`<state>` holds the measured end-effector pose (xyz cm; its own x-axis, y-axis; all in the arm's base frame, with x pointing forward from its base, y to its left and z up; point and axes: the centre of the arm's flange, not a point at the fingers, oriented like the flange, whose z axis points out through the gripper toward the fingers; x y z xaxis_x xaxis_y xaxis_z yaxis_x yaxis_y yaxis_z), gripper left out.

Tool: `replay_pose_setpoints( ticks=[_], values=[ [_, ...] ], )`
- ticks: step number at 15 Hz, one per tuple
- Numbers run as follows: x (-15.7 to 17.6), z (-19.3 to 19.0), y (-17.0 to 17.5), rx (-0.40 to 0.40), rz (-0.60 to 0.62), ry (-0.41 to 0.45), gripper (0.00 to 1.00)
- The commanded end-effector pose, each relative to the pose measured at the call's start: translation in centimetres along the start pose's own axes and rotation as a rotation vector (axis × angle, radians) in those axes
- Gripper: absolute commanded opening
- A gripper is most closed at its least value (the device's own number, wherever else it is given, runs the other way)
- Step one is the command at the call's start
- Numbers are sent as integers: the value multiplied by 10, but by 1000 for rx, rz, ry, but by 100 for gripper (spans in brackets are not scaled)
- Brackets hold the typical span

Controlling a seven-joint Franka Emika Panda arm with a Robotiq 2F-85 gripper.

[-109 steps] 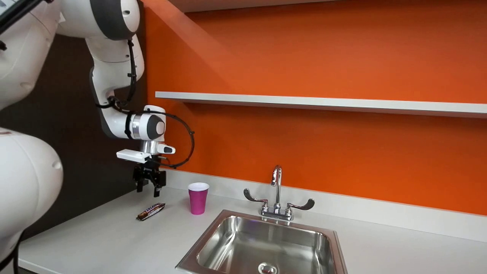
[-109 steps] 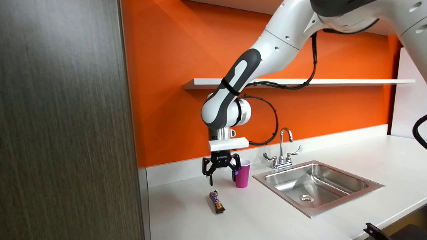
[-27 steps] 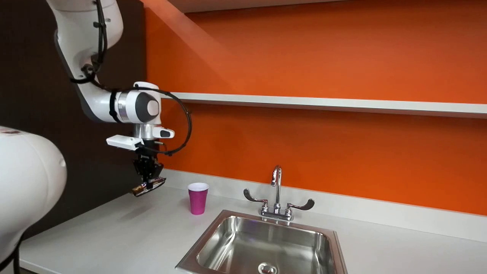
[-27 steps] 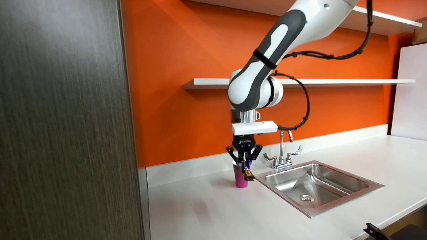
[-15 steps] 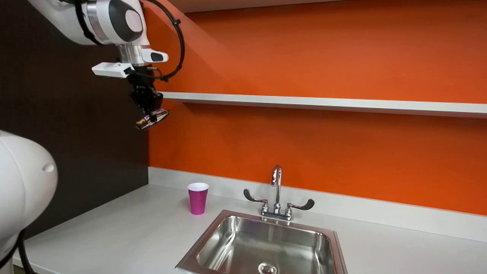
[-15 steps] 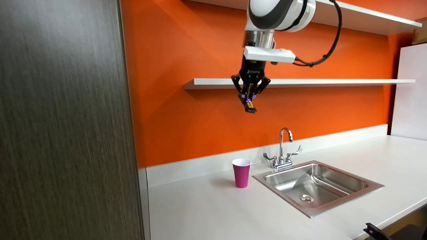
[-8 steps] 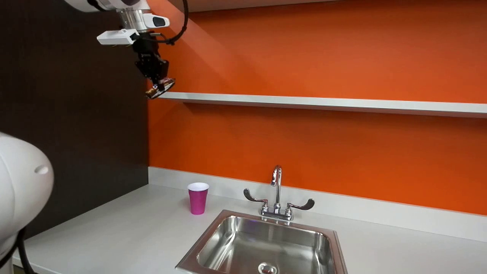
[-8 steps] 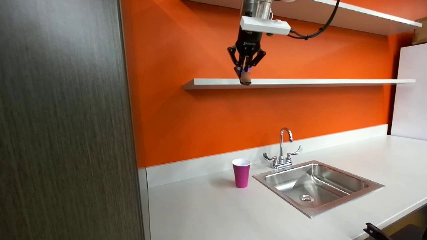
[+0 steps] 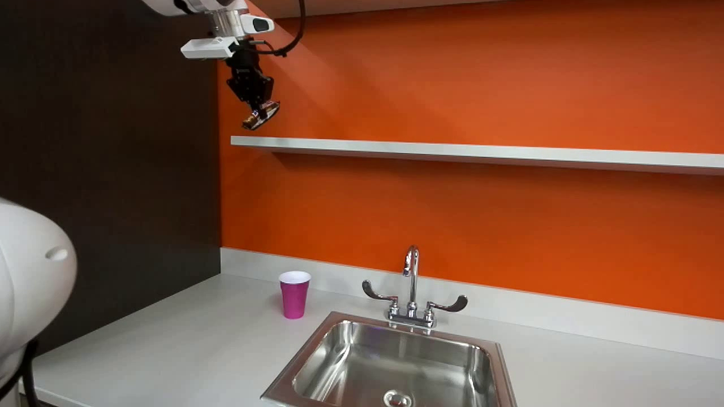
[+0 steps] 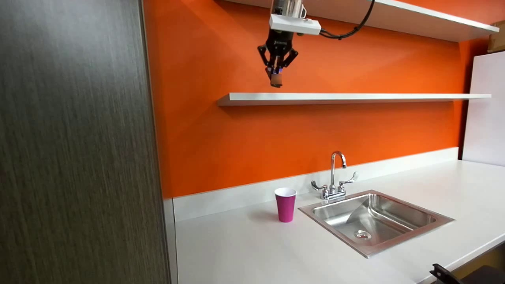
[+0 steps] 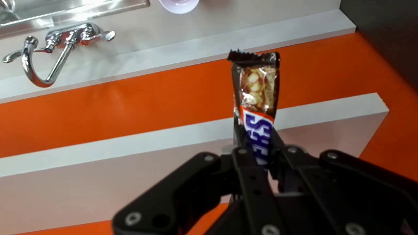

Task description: Put the brown packet on the bottom shelf.

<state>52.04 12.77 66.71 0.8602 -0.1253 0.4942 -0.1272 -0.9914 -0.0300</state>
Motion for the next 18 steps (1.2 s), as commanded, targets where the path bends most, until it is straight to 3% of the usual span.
replay_pose_setpoints(
  ticks=[1,8,15,16,17,18],
  values=[
    [55,3,-10,-43,-32,-15,4],
    [105,41,-9,-83,-28,-32,4],
    [134,69,-4,-92,-6,-49,4],
    [136,71,-4,-95,-5,-51,18],
    [138,74,-4,-98,-4,-55,43],
    [139,75,-3,-100,-3,-58,43]
  ],
)
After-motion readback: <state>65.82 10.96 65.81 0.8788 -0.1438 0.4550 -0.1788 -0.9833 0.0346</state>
